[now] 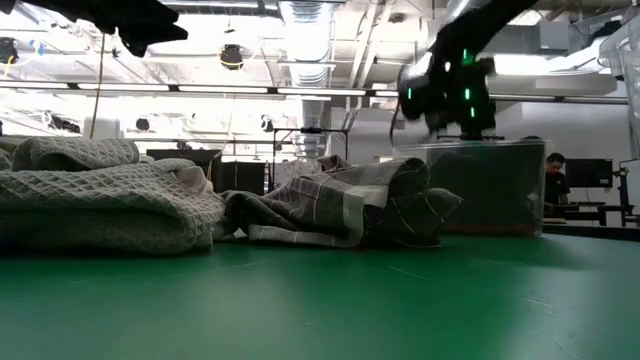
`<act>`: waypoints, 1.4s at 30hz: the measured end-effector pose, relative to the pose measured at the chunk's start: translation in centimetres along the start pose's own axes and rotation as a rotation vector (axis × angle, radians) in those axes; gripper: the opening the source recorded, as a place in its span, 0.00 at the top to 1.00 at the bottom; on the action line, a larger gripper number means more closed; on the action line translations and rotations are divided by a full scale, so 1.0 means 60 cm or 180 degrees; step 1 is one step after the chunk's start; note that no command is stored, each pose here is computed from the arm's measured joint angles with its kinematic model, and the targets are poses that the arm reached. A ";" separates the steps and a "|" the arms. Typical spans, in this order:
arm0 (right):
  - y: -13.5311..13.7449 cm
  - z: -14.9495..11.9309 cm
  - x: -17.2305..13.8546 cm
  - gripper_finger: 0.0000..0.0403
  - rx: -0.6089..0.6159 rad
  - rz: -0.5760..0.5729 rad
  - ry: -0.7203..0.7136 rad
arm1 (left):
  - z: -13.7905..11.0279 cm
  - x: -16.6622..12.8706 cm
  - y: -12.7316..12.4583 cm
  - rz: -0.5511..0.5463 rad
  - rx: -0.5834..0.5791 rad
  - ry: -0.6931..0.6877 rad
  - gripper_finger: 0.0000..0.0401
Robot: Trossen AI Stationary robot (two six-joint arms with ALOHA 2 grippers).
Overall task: Sort towels by color in basket
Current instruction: Put the gray patterned towel into the top transparent bin
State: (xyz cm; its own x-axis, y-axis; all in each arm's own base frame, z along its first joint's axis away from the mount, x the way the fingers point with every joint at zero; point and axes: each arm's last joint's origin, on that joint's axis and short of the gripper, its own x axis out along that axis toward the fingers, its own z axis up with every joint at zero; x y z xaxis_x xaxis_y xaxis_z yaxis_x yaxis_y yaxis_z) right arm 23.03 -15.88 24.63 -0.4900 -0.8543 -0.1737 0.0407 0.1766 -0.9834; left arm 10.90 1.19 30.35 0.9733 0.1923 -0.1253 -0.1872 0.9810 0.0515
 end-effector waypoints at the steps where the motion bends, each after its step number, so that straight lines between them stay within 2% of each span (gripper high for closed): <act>1: -0.024 -0.003 -0.006 0.91 0.0114 -0.0004 -0.0032 | 0.001 0.000 0.000 0.0002 -0.0001 -0.0010 0.55; 4: -0.088 -0.016 -0.021 0.88 0.0497 0.0026 -0.0152 | 0.000 0.000 0.000 0.0000 -0.0002 0.0004 0.55; 6: -0.121 -0.025 -0.034 0.86 0.0717 0.0254 -0.0278 | -0.002 0.000 0.000 -0.0002 -0.0024 0.0049 0.55; 10: -0.155 -0.035 -0.069 0.78 0.1145 0.1075 -0.0700 | -0.006 0.000 0.000 -0.0002 -0.0087 0.0113 0.55; 15: -0.154 -0.031 -0.143 0.62 0.1526 0.2157 -0.1472 | -0.006 0.000 -0.001 -0.0031 -0.0112 0.0122 0.55; 19: -0.115 -0.012 -0.226 0.48 0.1333 0.2866 -0.2116 | -0.008 0.000 -0.001 -0.0067 -0.0116 0.0153 0.55; 22: -0.066 -0.004 -0.290 0.40 0.0915 0.3259 -0.2570 | -0.010 0.000 -0.001 -0.0070 -0.0112 0.0192 0.55; 26: 0.001 0.012 -0.354 0.35 0.0498 0.3675 -0.2866 | -0.010 0.000 -0.001 -0.0075 -0.0142 0.0202 0.55; 30: 0.061 0.031 -0.385 0.35 0.0199 0.3687 -0.2889 | -0.010 0.000 -0.001 -0.0076 -0.0183 0.0188 0.55; 38: 0.158 0.071 -0.401 0.36 -0.0192 0.3750 -0.2859 | -0.009 0.000 -0.002 -0.0105 -0.0223 0.0187 0.55; 40: 0.170 0.079 -0.405 0.39 -0.0222 0.3823 -0.2923 | -0.009 0.000 -0.002 -0.0105 -0.0223 0.0186 0.55; 42: 0.181 0.083 -0.406 0.46 -0.0268 0.3821 -0.2931 | -0.009 0.000 -0.002 -0.0106 -0.0222 0.0188 0.55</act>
State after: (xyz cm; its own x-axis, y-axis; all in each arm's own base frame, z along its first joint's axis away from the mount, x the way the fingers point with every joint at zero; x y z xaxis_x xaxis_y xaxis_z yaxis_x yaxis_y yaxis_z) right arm 39.73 4.43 17.90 0.4970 -0.1811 -0.8487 -0.0558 0.9693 -0.2395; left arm 10.83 1.09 29.79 0.9699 0.1589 -0.1843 -0.1658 0.9859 -0.0224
